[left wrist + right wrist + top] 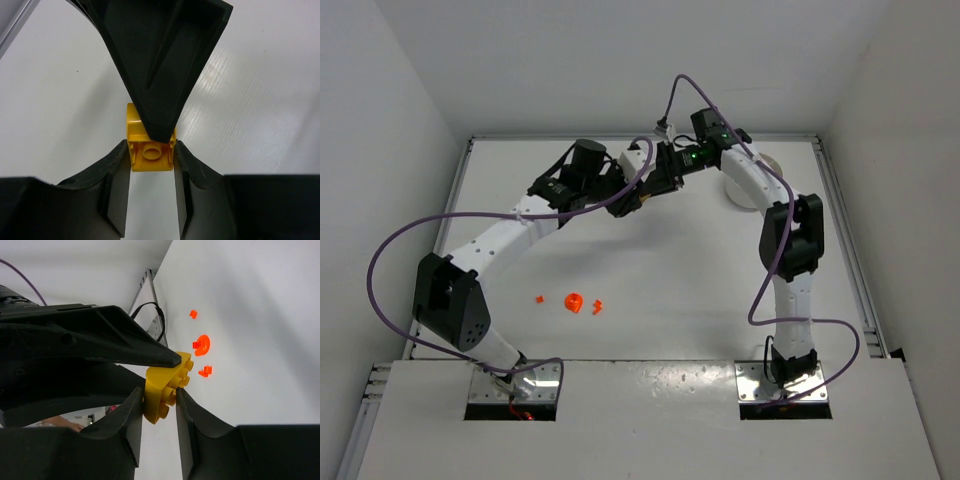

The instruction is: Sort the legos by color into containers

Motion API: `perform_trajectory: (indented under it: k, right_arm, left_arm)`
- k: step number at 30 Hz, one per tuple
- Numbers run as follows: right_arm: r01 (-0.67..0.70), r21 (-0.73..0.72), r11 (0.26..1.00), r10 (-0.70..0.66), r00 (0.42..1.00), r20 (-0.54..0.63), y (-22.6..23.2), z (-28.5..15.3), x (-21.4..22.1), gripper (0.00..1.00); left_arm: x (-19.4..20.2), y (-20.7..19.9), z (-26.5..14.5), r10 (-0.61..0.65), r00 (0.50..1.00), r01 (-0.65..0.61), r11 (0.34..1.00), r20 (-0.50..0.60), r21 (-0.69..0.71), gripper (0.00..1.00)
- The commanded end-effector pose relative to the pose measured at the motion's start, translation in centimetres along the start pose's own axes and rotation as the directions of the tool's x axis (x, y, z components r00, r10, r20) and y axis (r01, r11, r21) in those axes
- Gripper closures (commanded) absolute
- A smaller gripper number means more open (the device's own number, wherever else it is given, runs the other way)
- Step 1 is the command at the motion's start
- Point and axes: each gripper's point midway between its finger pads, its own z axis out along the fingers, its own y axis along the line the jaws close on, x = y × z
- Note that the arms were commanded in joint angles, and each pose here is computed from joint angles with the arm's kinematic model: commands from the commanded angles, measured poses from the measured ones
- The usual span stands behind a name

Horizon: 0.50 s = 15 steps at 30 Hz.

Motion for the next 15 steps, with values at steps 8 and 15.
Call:
perform_trajectory:
  k: [8, 15]
  right_arm:
    - [0.107, 0.051, 0.993, -0.108, 0.994, 0.013, 0.1, -0.1, -1.2, 0.89]
    - [0.177, 0.364, 0.914, -0.21, 0.976, 0.051, -2.3, -4.3, -3.2, 1.0]
  left_arm:
    - [-3.4, 0.1, -0.8, 0.009, 0.995, -0.008, 1.0, 0.094, -0.005, 0.32]
    - [-2.8, 1.1, -2.2, -0.117, 0.988, 0.121, 0.992, 0.101, -0.035, 0.0]
